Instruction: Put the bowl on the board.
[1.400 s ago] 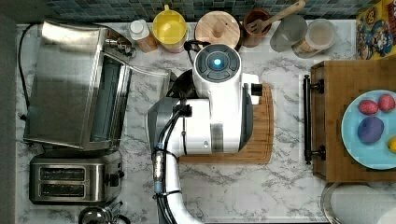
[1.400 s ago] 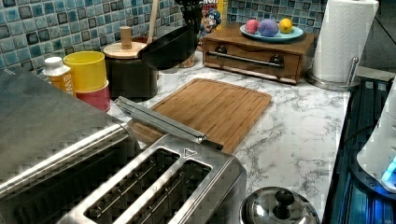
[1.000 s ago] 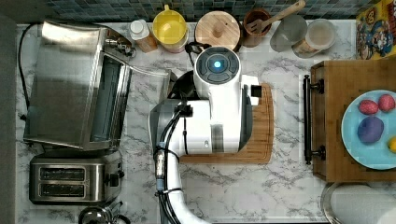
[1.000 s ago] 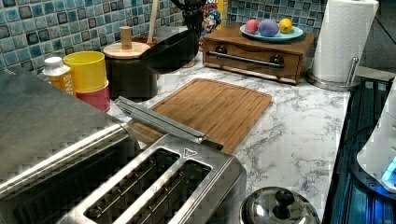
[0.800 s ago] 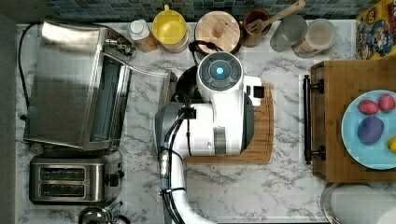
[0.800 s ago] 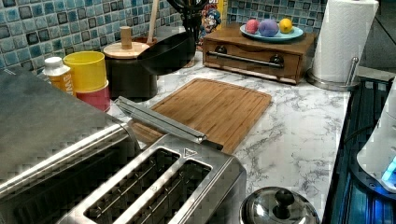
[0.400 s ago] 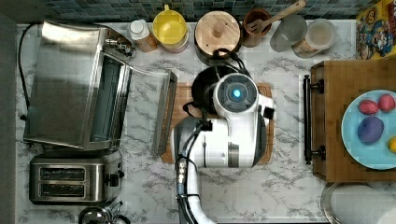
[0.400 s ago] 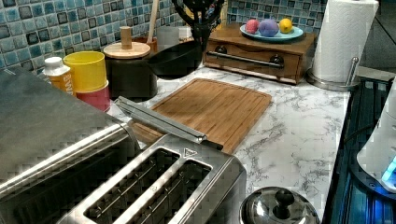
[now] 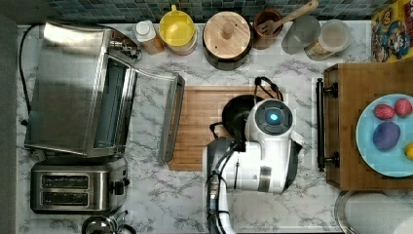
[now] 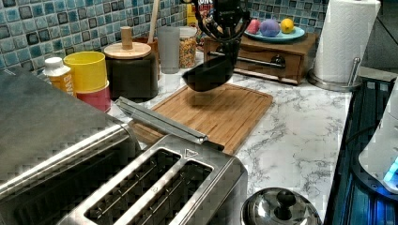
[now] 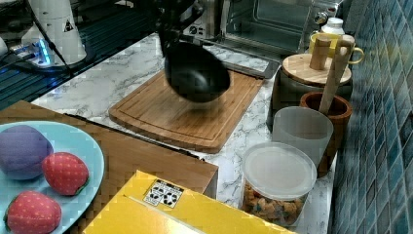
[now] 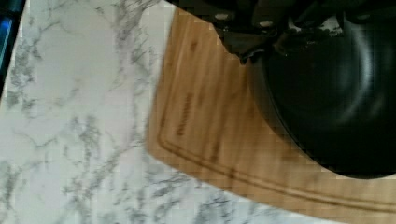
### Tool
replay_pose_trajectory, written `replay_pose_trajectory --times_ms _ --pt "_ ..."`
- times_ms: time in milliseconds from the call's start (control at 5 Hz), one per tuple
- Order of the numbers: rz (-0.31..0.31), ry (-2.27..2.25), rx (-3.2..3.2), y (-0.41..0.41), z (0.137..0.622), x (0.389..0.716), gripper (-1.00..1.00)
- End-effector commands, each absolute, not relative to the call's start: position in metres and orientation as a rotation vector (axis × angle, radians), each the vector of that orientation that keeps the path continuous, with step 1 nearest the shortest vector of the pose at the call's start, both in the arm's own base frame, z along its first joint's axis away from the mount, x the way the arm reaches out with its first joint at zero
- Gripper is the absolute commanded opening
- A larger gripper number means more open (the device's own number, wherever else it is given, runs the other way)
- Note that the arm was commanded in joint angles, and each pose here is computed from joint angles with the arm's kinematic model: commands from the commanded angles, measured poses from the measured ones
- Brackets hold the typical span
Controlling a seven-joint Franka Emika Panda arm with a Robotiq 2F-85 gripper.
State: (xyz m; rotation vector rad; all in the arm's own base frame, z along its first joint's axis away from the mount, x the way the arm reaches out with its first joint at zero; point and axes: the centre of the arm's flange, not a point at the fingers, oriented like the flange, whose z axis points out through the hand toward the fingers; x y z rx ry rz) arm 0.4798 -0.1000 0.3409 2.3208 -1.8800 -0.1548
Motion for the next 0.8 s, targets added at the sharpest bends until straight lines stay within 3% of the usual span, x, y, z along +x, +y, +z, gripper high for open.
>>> replay_pose_trajectory --times_ms 200,400,800 --pt "0.031 -2.101 2.152 -0.120 0.375 0.477 -1.00" --pt "0.044 -2.134 2.113 -0.128 0.368 0.482 -1.00" --pt "-0.029 -2.059 2.165 -0.125 0.353 0.509 -1.00"
